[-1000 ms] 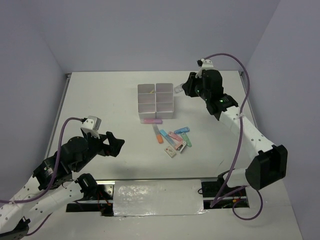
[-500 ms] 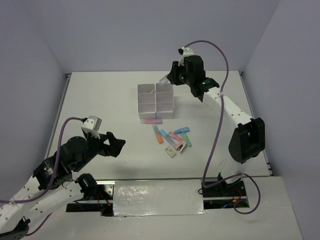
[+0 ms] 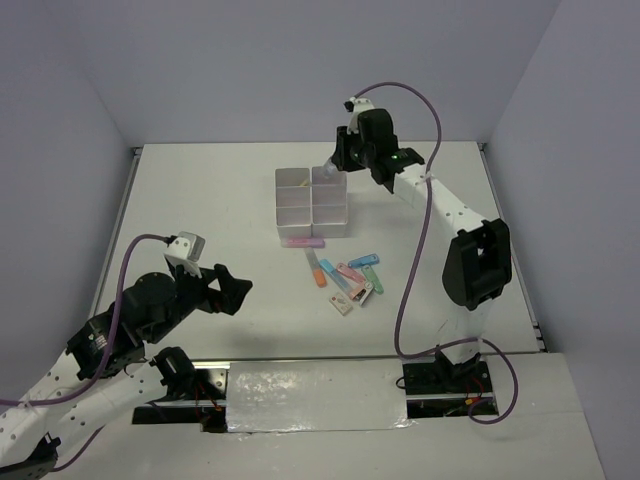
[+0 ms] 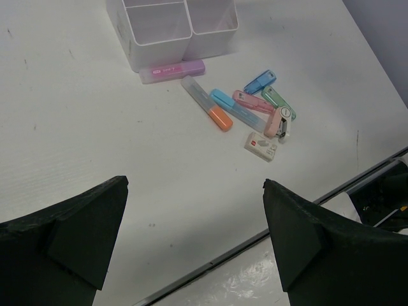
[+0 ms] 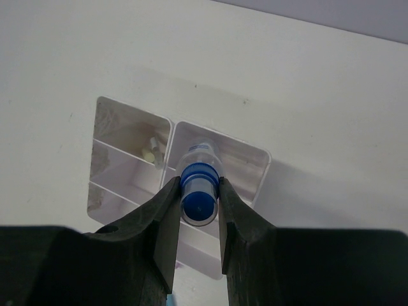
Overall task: Sort the stationery into containers
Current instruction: Place the stationery in the storage box.
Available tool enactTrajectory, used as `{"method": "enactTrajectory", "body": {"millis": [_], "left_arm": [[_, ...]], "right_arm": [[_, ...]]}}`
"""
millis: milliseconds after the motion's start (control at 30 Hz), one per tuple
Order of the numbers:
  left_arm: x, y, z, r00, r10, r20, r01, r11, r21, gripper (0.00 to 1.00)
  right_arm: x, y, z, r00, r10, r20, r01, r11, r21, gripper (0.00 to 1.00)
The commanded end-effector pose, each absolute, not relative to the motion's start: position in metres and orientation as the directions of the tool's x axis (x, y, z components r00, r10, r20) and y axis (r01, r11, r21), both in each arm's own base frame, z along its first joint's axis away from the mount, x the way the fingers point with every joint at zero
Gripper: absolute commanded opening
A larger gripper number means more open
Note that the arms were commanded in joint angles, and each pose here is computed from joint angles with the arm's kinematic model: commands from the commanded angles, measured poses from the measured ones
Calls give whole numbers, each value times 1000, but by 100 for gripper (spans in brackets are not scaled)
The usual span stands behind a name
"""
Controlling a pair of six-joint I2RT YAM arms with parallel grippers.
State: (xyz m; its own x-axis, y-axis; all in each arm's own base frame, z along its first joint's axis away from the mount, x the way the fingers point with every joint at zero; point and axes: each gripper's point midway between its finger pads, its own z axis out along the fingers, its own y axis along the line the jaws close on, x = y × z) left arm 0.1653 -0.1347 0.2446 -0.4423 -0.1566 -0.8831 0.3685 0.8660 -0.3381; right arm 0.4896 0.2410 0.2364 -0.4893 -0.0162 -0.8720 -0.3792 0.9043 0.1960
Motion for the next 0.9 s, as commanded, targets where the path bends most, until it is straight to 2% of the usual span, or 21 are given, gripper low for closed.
{"method": "enactTrajectory", "body": {"millis": [0,233,500,600,700,767,800,867], "left_arm": [[168,-140,260,-406,-166,-899,402,851,-339,99],[168,-140,260,-406,-168,-898,401,850,-340,99],[168,-141,260,-406,-164,-899,405,850,-338,99],[168,-141,260,-406,-163,-899,406,849,-337,99],[168,-141,260,-408,-163,-898,407,849,-338,99],[168,-141,260,-408,-161,-899,407,849,-337,99],[168,-141,260,-407,-162,-899,409,848,-338,99],[168,-141,260,-407,-162,-899,409,848,-338,99]], "right_arm": [[497,246,251,-455,-40,-889,-401,901,165,0],[502,248,228,-530,-110,-841,-371,922,113,0],[501,254,197,-589,-169,-790,-352,934,62,12],[500,257,192,-600,-178,-780,-356,933,61,22],[498,261,191,-605,-187,-774,-365,929,61,44],[495,265,195,-602,-189,-776,-373,926,63,48],[494,266,198,-599,-189,-779,-376,924,65,54],[492,268,206,-592,-188,-783,-380,923,65,56]]}}
